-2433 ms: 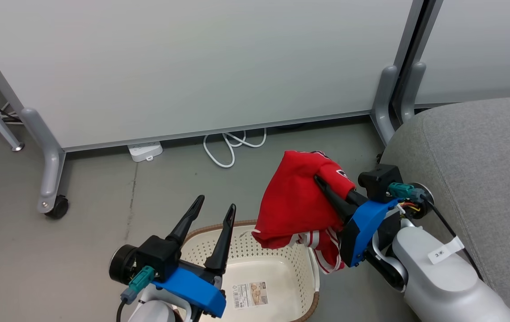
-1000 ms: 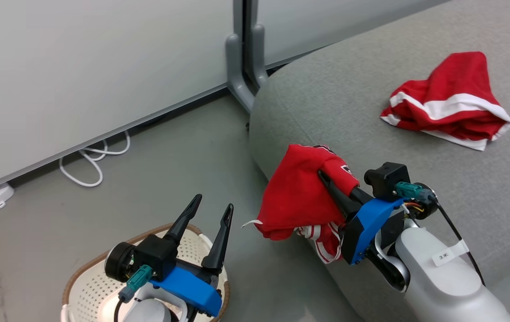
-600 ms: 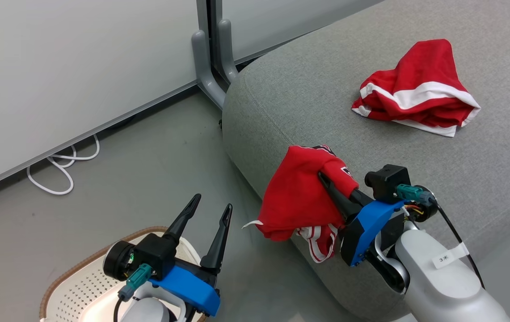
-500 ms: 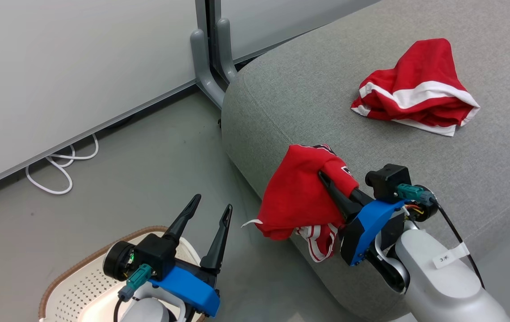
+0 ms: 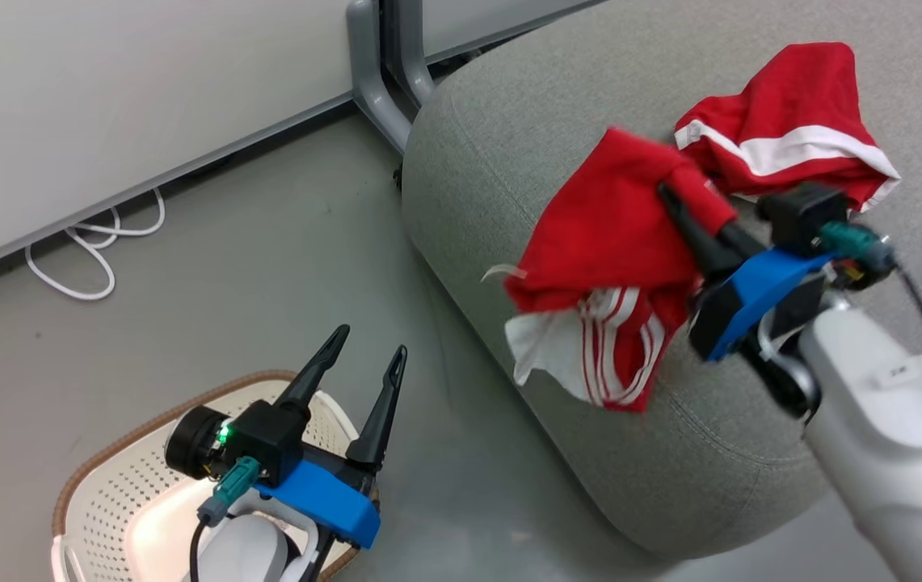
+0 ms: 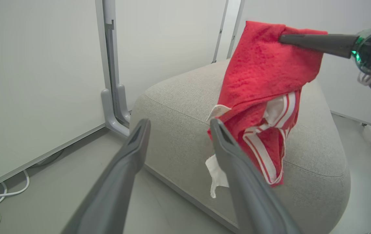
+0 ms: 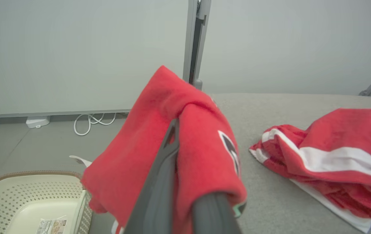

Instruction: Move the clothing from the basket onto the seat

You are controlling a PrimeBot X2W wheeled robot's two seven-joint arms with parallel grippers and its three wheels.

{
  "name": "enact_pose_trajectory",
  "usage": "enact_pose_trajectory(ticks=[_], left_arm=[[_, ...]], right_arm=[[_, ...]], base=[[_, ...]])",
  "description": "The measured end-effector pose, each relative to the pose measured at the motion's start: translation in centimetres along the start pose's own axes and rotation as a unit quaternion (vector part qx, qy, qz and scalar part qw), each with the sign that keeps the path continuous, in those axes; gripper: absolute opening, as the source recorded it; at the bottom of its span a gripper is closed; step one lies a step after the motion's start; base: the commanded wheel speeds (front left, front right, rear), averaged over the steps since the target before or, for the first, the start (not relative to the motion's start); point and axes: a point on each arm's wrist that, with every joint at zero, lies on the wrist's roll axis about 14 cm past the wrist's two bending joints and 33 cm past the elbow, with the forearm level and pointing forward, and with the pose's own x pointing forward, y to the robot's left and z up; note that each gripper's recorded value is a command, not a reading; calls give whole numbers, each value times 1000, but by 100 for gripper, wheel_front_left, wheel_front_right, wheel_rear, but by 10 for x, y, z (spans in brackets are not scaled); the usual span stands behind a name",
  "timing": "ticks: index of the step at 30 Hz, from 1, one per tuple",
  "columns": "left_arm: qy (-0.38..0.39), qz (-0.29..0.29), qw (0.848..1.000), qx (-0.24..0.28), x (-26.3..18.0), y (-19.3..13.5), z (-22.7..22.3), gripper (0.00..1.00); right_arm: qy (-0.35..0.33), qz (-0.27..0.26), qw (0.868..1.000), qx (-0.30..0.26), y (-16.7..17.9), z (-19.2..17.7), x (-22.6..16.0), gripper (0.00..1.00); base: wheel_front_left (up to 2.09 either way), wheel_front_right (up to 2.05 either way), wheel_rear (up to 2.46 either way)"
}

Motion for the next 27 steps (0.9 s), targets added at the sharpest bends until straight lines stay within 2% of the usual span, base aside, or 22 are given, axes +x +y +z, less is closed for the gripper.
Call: enact_pose_trajectory(ticks=[9,12,17,21,27], left_arm=[[6,0,1000,-2,8,32,-17,100],[3,0,1000,2,13,46,-21,100],[0,3,1000,6,17,72,-32,100],[0,10,1000,5,19,92,-45,100],[17,21,1000,-7,15,111,-75,100]], right_arm=[[-64,-94,991,-64,-95,80,41,0],[-74,-126,987,-72,-120,92,51,0],[-81,-180,978,-70,-158,92,66,0],[-61,-213,973,-71,-176,62,79,0],[12,-233,971,-44,-172,-25,93,0]], base=[[0,0,0],[0,0,0],[0,0,0],[0,0,0],[0,0,0]])
